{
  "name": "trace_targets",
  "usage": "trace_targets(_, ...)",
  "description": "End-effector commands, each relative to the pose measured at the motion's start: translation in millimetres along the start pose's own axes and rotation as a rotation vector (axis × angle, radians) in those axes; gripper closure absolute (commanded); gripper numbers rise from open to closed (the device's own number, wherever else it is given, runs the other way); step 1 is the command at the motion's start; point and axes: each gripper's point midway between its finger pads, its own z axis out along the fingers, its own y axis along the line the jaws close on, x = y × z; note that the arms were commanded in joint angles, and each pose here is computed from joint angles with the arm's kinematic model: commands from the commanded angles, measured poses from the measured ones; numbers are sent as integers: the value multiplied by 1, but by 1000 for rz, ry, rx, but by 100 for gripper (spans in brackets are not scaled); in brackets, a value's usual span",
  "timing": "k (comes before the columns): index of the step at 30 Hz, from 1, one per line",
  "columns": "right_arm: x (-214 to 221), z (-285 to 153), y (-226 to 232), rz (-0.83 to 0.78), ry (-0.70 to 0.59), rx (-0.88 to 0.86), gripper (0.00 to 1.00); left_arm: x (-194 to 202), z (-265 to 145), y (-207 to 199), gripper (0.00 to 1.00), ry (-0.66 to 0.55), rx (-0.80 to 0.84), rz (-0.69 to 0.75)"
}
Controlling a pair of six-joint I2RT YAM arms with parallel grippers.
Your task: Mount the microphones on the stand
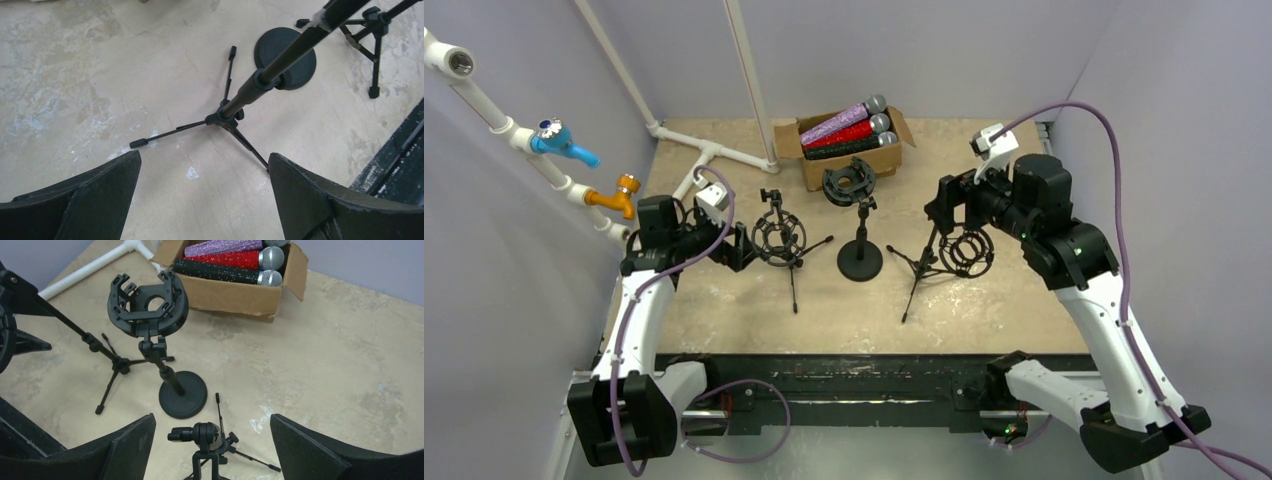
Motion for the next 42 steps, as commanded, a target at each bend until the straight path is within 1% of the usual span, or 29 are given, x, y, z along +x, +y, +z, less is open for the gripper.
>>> trace_targets(1,7,-8,5,-50,79,-9,13,-16,-10,-18,0,-30,95,72)
trace_targets(6,20,8,12,-63,144,-25,23,-19,-13,-26,0,-32,124,74)
trace_targets(9,29,18,10,-72,194,-2,37,-23,-17,-30,0,-37,130,73)
trace_targets(12,29,22,3,-77,206,41,53,-30,-21,-35,0,-47,142,76)
trace_targets(15,19,24,-4,-82,178,86,76,-36,-23,-41,0,-67,168,65)
trace_targets(16,14,25,-8,-84,164,108,81,-38,-24,-43,0,-77,180,65)
trace_targets(19,-9,32,-20,-78,101,185,88,-40,-27,-55,0,-94,235,79)
trace_targets(21,-25,40,-23,-69,51,207,90,-38,-29,-62,0,-103,268,100)
trace_targets(23,-36,51,-36,-84,27,282,91,-36,-29,-65,0,-115,282,123)
trace_targets(27,-66,74,-64,-102,-23,395,91,-39,-27,-61,0,-163,257,166)
trace_targets(33,-94,105,-115,-28,-87,480,94,-45,-13,-45,0,-242,197,178)
trace_targets(36,-94,122,-132,-18,-74,497,94,-54,-6,-40,0,-314,202,190)
trace_targets(39,-84,141,-137,-17,-38,489,93,-62,0,-38,0,-392,214,193)
trace_targets(42,-73,152,-141,30,-27,487,92,-72,4,-40,0,-429,237,197)
